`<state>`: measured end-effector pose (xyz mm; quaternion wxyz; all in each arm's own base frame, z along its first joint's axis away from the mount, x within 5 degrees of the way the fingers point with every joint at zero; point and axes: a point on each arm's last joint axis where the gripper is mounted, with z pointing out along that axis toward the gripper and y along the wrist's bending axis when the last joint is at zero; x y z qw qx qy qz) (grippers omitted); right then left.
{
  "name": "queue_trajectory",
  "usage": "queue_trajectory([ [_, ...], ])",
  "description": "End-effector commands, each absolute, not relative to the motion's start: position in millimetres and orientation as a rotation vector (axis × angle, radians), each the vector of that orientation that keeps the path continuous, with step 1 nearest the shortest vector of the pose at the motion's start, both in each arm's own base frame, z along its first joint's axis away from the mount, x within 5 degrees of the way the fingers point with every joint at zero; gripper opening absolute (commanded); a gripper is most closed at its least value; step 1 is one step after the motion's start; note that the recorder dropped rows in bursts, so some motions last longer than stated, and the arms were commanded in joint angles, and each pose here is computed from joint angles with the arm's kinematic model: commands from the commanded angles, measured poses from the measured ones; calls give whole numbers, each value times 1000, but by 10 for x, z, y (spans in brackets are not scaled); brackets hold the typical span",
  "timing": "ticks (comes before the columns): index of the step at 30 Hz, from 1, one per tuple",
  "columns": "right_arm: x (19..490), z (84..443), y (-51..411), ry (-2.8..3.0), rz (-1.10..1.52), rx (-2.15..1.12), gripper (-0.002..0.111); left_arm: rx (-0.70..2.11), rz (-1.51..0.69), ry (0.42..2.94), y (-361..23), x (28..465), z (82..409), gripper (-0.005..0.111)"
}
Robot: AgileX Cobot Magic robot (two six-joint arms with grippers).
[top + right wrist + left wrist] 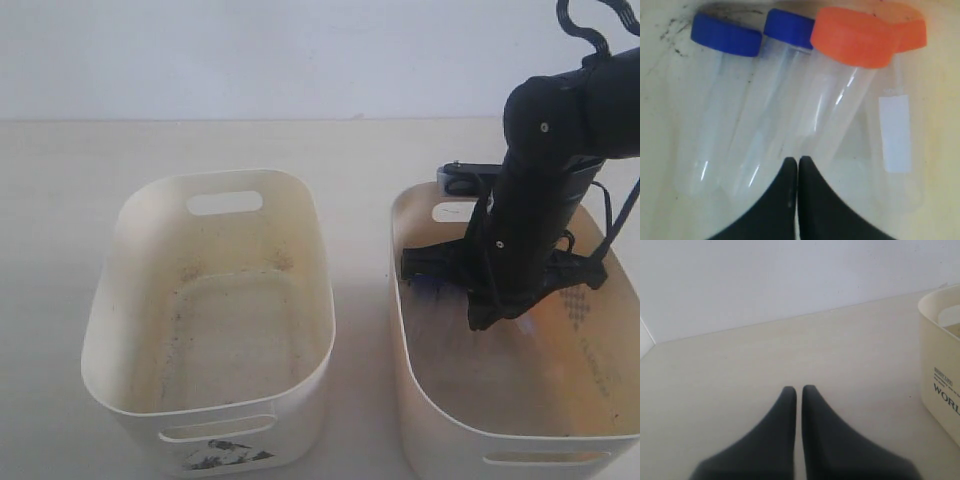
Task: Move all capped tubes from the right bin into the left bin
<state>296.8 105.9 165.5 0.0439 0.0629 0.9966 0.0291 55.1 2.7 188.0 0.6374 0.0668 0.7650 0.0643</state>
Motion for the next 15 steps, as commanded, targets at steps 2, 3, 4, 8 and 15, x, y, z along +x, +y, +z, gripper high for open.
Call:
queue_trajectory([
  [2, 2958, 1660, 1000, 3061, 32, 150, 30, 140, 132, 1735, 24, 552, 1900, 4],
  [3, 2956, 1659, 999, 3063, 30, 150, 52, 140, 132, 1735, 24, 552, 1900, 4],
  [4, 2948, 1659, 997, 3071, 26, 151, 68, 140, 132, 1735, 24, 552, 1900, 4],
  [8, 2946, 1659, 996, 3074, 24, 154, 64, 140, 132, 1735, 24, 552, 1900, 4],
  [15, 2991, 1663, 1010, 3022, 53, 191, 45, 140, 132, 1735, 24, 552, 1900, 4],
])
